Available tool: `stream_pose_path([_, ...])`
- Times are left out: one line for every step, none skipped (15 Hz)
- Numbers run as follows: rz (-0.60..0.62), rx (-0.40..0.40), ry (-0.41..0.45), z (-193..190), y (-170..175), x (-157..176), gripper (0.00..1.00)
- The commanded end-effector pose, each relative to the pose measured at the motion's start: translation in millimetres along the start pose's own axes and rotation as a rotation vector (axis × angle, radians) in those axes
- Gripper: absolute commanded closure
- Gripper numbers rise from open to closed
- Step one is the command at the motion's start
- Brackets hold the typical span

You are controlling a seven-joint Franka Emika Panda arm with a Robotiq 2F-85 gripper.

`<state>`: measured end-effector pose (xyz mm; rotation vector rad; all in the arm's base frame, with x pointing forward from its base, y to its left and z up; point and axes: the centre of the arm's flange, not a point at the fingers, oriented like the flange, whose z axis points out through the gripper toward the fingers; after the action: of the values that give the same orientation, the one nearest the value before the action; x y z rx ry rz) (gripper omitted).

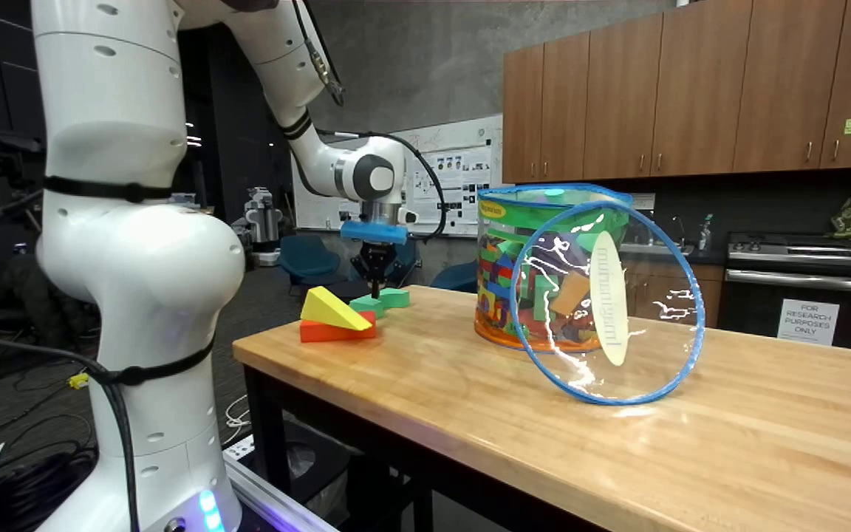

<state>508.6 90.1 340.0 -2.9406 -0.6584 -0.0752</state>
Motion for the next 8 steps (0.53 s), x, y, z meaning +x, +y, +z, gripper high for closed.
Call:
stream_pose_path([0.000,0.010,-0.009,-6.3,-9.3,-10.4,1.00])
stream_pose_path([-0.001,0.011,-0.013,-5.1,-9.7,-11.5,1.00])
stream_pose_path([-0.001,0.013,-0.017,-3.4,-10.2,-12.2,1.00])
stream_pose_path([-0.001,0.014,-0.019,-1.6,-10.3,-13.0,1.00])
stream_pose_path([-0.001,0.017,-0.020,0.2,-10.9,-13.5,1.00])
stream_pose_path([-0.002,0.018,-0.017,1.5,-11.6,-13.9,1.00])
stream_pose_path([-0.004,0.020,-0.009,2.1,-12.7,-14.1,1.00])
stream_pose_path([-0.004,0.023,-0.007,2.2,-13.9,-14.1,1.00])
